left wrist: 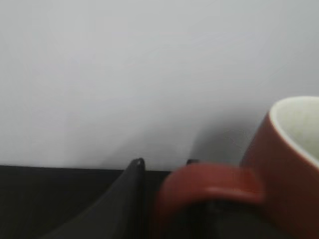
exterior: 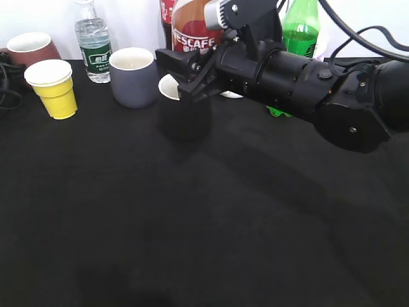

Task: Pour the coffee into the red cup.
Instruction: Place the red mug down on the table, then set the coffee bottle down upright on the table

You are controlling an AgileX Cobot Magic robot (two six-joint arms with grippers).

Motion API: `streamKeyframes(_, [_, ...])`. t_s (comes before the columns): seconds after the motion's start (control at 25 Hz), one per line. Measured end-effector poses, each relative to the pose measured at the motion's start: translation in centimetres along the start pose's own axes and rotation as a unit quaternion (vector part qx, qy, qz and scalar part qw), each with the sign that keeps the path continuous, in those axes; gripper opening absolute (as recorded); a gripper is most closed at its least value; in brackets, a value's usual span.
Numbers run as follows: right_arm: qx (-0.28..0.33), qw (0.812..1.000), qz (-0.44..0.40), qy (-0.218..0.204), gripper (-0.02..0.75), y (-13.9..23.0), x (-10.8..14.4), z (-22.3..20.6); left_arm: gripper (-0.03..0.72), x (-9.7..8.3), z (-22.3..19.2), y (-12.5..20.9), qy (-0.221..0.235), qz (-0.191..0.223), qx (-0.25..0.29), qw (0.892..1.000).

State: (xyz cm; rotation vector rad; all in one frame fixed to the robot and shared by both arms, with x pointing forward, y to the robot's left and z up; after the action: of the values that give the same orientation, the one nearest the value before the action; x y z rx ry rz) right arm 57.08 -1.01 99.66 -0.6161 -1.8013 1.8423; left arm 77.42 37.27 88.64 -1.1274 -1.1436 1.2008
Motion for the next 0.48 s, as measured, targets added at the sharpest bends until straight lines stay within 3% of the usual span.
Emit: streamKeyframes(0.48, [0.000, 1.000, 0.000, 0.000, 0.535, 0.0, 0.0, 0.0, 0.281, -0.8, 4.1, -0.5, 0.001, 0.009, 0.025, 1.000])
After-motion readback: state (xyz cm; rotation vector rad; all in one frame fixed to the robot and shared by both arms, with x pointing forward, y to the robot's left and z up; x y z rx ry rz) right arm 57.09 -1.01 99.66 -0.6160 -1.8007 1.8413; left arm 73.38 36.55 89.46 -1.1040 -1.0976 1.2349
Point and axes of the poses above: a point on each arm's last joint axis where the gripper is mounted, z pointing back along that axis away from the gripper, x along the wrist's bending axis when the last joint is at zero, y = z × x, the point moved 6 cm from there along -z, pointing out along that axis toward the gripper, and after that the axes turned 5 degrees about -z, right-handed, at the moved point
